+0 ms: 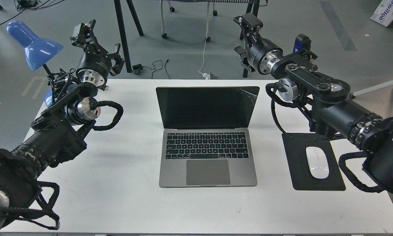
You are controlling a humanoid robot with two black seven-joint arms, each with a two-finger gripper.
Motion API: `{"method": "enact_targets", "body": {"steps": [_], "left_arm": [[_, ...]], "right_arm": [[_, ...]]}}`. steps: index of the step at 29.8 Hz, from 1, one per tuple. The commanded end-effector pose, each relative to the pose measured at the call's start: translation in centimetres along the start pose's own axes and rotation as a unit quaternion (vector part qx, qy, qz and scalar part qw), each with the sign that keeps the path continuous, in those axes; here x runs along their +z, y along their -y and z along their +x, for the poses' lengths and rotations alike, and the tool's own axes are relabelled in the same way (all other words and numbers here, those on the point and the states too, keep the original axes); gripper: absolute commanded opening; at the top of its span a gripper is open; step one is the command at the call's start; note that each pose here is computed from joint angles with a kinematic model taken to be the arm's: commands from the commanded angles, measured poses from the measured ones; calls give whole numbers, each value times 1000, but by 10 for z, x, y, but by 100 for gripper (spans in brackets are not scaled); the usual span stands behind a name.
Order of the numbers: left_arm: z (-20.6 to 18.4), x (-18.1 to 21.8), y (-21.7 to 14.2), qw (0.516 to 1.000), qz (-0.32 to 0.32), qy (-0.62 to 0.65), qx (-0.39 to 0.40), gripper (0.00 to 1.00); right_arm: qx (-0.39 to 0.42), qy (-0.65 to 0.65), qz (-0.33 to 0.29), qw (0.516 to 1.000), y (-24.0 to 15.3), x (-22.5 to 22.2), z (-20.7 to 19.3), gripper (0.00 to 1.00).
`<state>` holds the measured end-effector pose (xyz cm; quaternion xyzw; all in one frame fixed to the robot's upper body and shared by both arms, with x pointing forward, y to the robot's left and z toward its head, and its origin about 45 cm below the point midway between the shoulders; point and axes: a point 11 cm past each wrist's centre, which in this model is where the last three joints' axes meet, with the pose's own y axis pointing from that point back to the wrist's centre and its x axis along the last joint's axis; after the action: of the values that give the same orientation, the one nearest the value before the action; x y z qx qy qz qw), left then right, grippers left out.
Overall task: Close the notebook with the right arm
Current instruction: 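Move the right gripper over toward the top of the laptop screen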
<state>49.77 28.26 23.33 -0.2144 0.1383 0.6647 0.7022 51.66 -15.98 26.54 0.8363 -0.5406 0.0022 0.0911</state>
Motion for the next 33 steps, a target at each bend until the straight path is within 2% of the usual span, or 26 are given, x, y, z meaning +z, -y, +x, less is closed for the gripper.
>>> {"method": "enact_targets", "body": {"steps": [1, 12, 33], "left_arm": [[0, 0, 0, 1000, 0, 0, 0, 100], [1, 1, 0, 1000, 0, 0, 0, 100], [1, 1, 0, 1000, 0, 1, 1, 100]], "right_arm": [[-12, -36, -11, 999, 1, 1, -4, 100], [-54, -115, -51, 991, -2, 23, -17, 100], [-182, -92, -56, 977, -20, 20, -41, 100]]}}
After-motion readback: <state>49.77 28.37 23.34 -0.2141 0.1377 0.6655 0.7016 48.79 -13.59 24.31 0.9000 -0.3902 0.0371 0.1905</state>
